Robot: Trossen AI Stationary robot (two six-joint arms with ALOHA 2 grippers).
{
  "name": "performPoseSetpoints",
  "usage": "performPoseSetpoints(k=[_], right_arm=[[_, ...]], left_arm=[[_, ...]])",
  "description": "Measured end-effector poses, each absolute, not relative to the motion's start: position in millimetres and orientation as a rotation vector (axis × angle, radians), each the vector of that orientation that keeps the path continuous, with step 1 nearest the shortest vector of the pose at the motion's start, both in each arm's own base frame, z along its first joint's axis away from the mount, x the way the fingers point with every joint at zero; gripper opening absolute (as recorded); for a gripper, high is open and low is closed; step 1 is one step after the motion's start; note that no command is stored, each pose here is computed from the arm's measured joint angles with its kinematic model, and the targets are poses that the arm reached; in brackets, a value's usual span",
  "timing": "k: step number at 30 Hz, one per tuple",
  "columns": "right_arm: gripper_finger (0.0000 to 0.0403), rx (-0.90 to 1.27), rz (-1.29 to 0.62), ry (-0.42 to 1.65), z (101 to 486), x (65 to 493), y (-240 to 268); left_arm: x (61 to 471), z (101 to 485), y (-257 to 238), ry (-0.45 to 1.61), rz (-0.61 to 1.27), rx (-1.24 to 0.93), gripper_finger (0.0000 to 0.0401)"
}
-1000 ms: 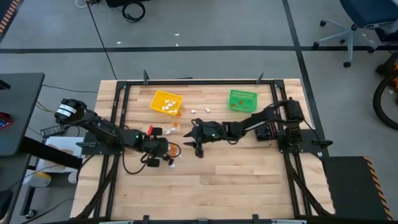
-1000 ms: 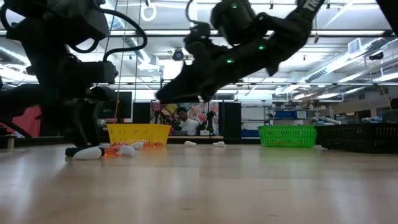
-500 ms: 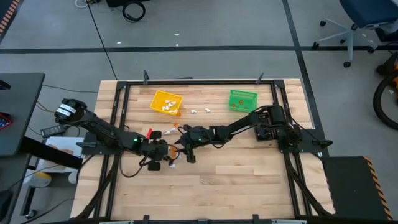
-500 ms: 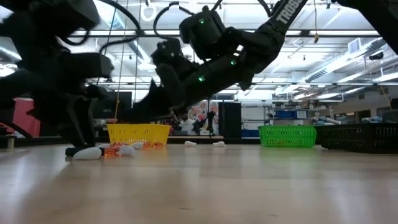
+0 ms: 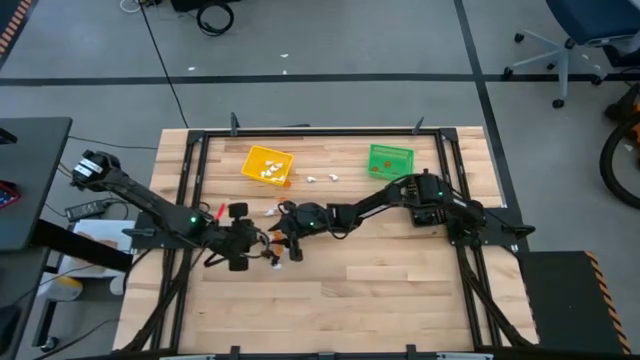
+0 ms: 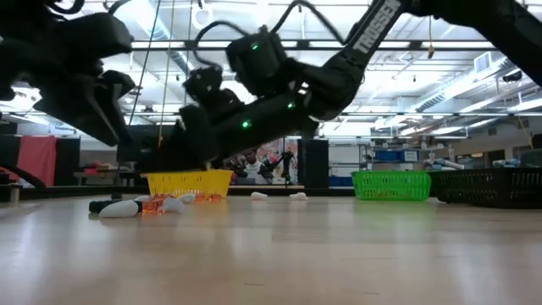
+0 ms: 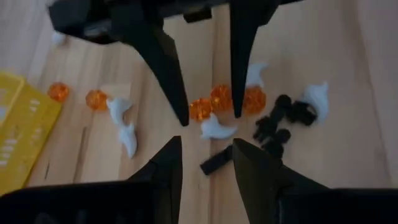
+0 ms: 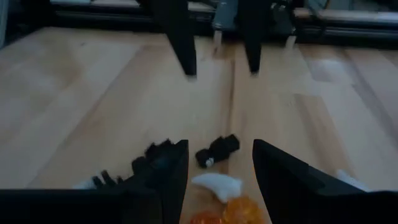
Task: Sort Halloween decoration
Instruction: Put the orange pumpkin toy into the green bin
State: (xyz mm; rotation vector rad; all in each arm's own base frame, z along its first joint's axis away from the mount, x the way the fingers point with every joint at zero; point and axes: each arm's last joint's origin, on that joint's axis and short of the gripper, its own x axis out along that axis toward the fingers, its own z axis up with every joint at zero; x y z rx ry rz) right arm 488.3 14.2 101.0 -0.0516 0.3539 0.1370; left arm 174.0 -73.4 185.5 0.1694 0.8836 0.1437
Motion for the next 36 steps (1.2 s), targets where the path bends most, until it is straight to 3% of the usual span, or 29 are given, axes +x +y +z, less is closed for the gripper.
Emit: performPoseSetpoints(k=[23,36], right_arm=[[0.0181,-0.091,0.120,0.542,80.7,488.5,-8.5],[0.0101,-0.092,0.126,0.562,79.3,487.3,-7.8]], left_arm=[[166.5,187.7,-80.1,0.881,0.121,0.134,0.0117],[166.1,187.4,-79.9,0.885,0.126,0.130,0.0117]])
